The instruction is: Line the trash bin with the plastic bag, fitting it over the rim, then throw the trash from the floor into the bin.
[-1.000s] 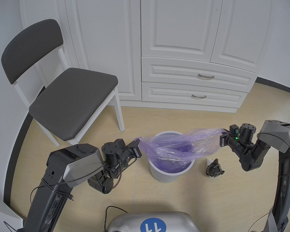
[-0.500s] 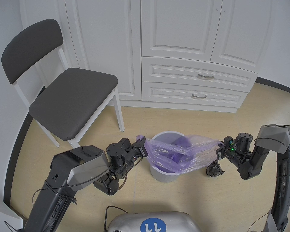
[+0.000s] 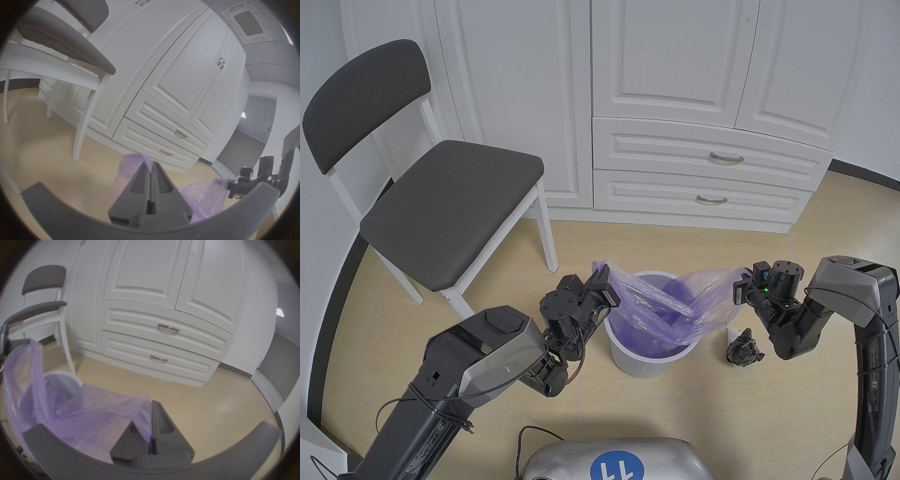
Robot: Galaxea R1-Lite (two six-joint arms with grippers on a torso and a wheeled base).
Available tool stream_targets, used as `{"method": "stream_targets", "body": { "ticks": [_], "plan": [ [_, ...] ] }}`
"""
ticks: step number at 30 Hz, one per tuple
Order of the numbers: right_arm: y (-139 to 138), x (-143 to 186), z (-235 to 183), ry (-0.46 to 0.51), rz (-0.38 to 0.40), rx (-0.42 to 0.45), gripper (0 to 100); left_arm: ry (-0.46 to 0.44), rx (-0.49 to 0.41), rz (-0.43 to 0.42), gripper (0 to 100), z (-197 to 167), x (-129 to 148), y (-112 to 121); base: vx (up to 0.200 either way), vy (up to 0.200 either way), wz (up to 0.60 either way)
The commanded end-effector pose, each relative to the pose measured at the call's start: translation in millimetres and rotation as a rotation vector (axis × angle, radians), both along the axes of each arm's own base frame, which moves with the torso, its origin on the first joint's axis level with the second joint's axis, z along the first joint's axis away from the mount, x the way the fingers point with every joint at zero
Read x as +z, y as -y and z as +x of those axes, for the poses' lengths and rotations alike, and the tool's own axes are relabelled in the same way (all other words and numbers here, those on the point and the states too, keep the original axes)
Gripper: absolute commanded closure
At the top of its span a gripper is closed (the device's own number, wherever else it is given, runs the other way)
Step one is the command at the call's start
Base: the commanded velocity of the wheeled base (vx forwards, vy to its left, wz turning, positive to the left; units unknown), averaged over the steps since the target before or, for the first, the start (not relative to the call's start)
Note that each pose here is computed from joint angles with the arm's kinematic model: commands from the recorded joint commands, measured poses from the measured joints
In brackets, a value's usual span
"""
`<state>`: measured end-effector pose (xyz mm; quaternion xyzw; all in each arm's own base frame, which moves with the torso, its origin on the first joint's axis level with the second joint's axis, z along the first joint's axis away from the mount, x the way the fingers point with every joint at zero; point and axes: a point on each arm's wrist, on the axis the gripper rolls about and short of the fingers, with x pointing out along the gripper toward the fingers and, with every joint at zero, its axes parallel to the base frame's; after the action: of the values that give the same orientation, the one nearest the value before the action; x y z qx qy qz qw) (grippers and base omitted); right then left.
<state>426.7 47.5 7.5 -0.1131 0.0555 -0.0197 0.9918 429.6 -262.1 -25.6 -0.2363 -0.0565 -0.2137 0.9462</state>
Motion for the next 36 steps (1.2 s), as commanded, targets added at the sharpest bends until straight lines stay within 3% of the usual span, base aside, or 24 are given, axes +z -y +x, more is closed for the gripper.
{"method": "stream_targets", "body": {
  "ticks": [1,4,9,14,18,27,36],
  "plan": [
    [-6.6,-11.8,13.3,0.019,0.041,-0.013,100,-0.007,0.006,0.005,100,1.3,-12.9,4.5,0.000,0.000,0.00],
    [-2.2,-17.4,10.7,-0.009,0.038,-0.018,100,-0.023,0.007,0.021,100,1.2,-17.5,1.0,0.000,0.000,0.00],
    [9.3,-15.6,-11.1,-0.115,-0.031,-0.024,100,-0.061,0.028,0.137,100,-3.5,-14.6,-19.9,0.000,0.000,0.00],
    [17.8,8.4,-43.9,-0.239,-0.104,-0.015,100,-0.082,-0.043,0.207,100,-22.0,10.8,-39.6,0.000,0.000,0.00],
    [15.2,16.1,-70.9,-0.357,-0.165,0.017,100,-0.094,-0.095,0.332,100,-36.8,24.2,-66.7,0.000,0.000,0.00],
    [13.5,15.8,-90.5,-0.425,-0.304,0.054,100,-0.156,-0.135,0.376,100,-48.0,23.0,-73.5,0.000,0.000,0.00],
    [16.7,35.3,-100.9,-0.429,-0.309,0.052,100,-0.172,-0.135,0.382,100,-52.6,37.7,-77.2,0.000,0.000,0.00]
  ]
}}
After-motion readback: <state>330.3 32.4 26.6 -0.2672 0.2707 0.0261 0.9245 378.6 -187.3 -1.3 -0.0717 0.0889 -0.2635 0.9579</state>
